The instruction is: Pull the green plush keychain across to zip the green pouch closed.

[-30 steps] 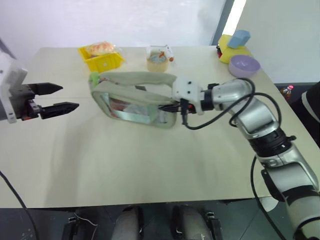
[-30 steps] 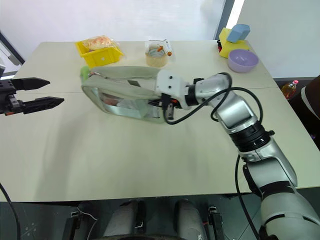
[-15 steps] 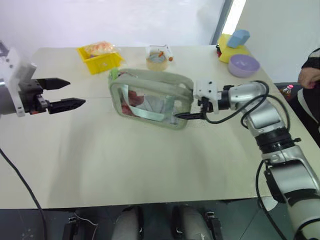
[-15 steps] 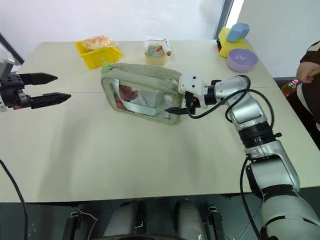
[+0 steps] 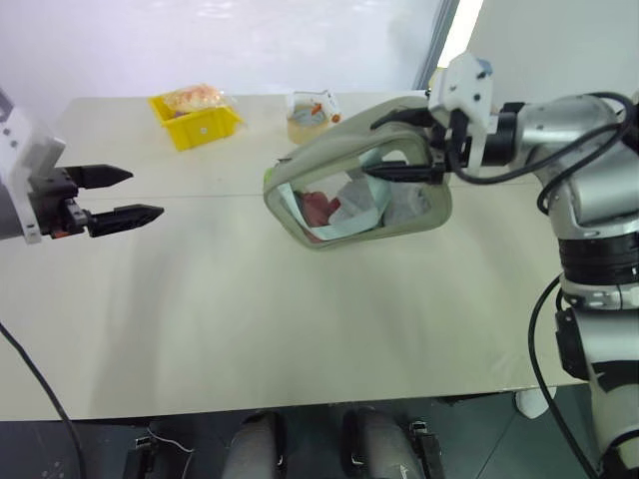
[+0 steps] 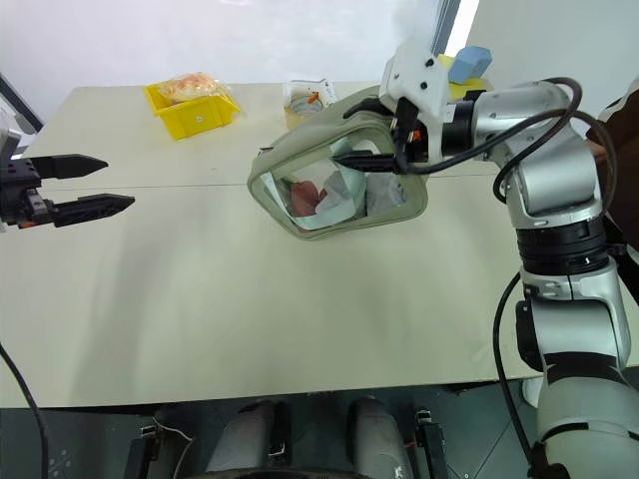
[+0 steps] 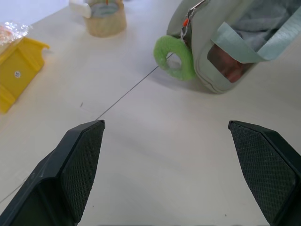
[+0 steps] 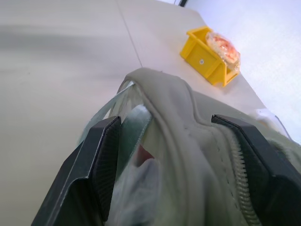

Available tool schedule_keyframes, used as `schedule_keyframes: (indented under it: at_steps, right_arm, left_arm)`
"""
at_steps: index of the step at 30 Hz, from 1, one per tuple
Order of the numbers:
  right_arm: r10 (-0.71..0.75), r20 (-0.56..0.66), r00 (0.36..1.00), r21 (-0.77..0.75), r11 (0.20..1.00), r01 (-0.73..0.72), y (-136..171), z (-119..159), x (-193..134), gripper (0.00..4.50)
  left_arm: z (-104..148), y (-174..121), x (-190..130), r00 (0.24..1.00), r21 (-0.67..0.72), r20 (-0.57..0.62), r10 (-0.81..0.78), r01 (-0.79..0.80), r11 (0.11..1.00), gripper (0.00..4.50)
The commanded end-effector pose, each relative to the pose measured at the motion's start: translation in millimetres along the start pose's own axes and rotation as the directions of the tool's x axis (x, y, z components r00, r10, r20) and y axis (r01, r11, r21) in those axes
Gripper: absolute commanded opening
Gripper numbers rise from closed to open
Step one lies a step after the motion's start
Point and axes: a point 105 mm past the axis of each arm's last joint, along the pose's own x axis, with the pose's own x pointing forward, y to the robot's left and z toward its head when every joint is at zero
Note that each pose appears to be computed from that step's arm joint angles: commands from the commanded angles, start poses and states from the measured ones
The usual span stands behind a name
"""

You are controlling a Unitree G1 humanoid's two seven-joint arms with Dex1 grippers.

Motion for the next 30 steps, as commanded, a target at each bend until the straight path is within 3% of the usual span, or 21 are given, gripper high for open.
schedule_keyframes:
  at_steps: [1,8,11,13,19,25,27,30]
  right_arm:
    - [0.043,-0.076,0.996,0.020,0.999,-0.042,15.0,-28.3,7.4,3.17]
    - [0.138,-0.304,0.943,0.025,0.990,-0.137,43.3,-87.3,-20.2,3.17]
    - [0.158,-0.448,0.880,-0.108,0.967,-0.229,49.7,-106.8,-36.2,3.17]
    - [0.150,-0.483,0.863,-0.183,0.946,-0.267,44.7,-101.9,-41.4,3.17]
    - [0.055,-0.422,0.905,-0.250,0.953,-0.174,13.4,-61.8,-48.5,3.17]
    - [0.082,-0.272,0.959,0.029,0.997,-0.077,15.8,-39.9,-44.1,3.17]
    - [0.092,-0.284,0.954,0.069,0.995,-0.076,19.2,-48.4,-44.4,3.17]
    - [0.089,-0.286,0.954,0.091,0.994,-0.065,21.6,-58.8,-43.9,2.40]
  left_arm:
    - [13.3,-0.4,-6.8,1.000,0.046,0.018,0.011,-0.012,0.999,4.50]
    - [11.4,-2.6,-6.0,1.000,0.045,0.015,0.005,-0.006,0.999,4.50]
    - [10.6,-3.5,-1.6,1.000,0.051,0.011,-0.010,0.010,0.999,4.50]
    - [11.6,-2.8,1.4,1.000,0.051,0.016,-0.017,0.017,0.999,4.50]
    - [10.5,-2.8,8.0,0.999,0.046,0.024,-0.035,0.034,0.998,4.50]
    - [9.7,-2.1,12.8,0.999,0.044,0.029,-0.044,0.042,0.998,4.50]
    - [10.7,-1.9,14.7,0.998,0.048,0.032,-0.048,0.047,0.998,4.50]
    - [11.2,-0.6,15.5,0.998,0.052,0.033,-0.049,0.047,0.998,4.50]
